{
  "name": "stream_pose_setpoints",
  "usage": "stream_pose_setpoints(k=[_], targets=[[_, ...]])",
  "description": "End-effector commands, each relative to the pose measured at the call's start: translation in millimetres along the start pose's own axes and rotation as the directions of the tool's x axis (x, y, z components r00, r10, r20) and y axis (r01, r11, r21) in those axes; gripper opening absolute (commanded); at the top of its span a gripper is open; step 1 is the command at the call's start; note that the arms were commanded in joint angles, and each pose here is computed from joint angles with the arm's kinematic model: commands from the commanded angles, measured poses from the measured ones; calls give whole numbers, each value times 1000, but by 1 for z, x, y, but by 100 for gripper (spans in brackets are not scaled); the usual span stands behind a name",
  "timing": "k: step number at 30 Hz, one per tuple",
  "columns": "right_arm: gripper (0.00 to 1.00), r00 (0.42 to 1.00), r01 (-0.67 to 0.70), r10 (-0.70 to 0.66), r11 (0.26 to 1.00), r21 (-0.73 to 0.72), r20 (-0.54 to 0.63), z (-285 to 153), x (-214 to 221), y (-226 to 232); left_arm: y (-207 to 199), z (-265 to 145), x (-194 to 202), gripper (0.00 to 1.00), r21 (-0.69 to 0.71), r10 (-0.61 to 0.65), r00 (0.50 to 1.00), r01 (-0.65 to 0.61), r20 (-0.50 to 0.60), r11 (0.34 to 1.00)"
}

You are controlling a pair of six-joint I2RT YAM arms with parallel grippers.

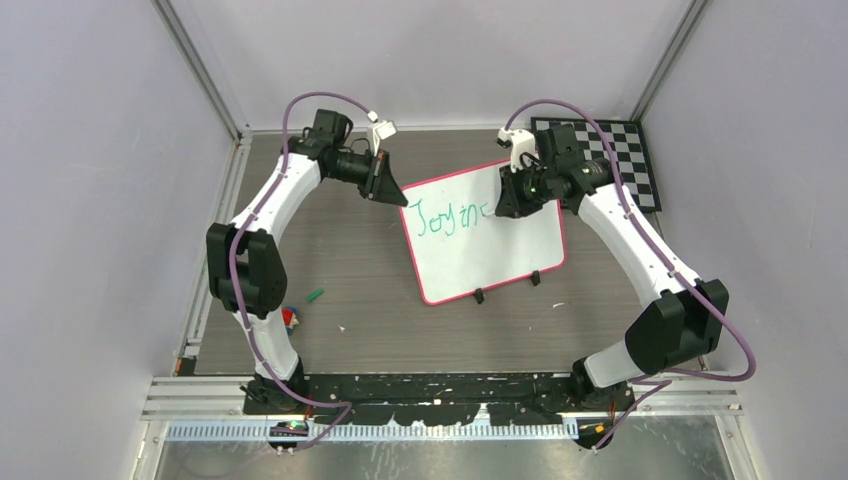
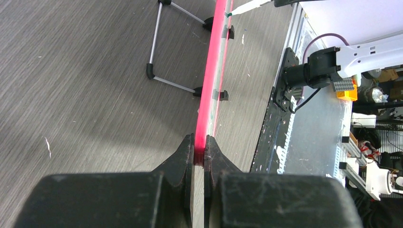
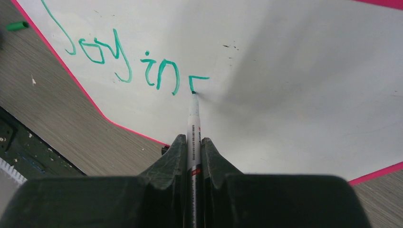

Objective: Write a sentence on the whiteboard

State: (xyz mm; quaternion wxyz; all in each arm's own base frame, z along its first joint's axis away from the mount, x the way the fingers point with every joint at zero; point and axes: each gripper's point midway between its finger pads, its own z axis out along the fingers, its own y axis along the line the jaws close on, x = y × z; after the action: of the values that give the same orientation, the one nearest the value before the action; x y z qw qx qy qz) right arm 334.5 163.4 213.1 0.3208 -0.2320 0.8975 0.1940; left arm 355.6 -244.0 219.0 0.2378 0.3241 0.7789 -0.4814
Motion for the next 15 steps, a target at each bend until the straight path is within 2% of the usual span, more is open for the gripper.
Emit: stream_pose_setpoints(k=[1,7,15], targets=[[0,997,47,-51,997,62,65,-14,-13,-7,-4,-7,1,0,-34,46,999,-46,-5,998],[0,995,30,-37,997,78,89,-21,-20,-13,-5,-7,1,0,-35,47,999,-47,-5,998],[0,999,17,-19,998,54,43,-14,-3,-11,-5,-7,3,0,-38,48,999,-48,-6,998]])
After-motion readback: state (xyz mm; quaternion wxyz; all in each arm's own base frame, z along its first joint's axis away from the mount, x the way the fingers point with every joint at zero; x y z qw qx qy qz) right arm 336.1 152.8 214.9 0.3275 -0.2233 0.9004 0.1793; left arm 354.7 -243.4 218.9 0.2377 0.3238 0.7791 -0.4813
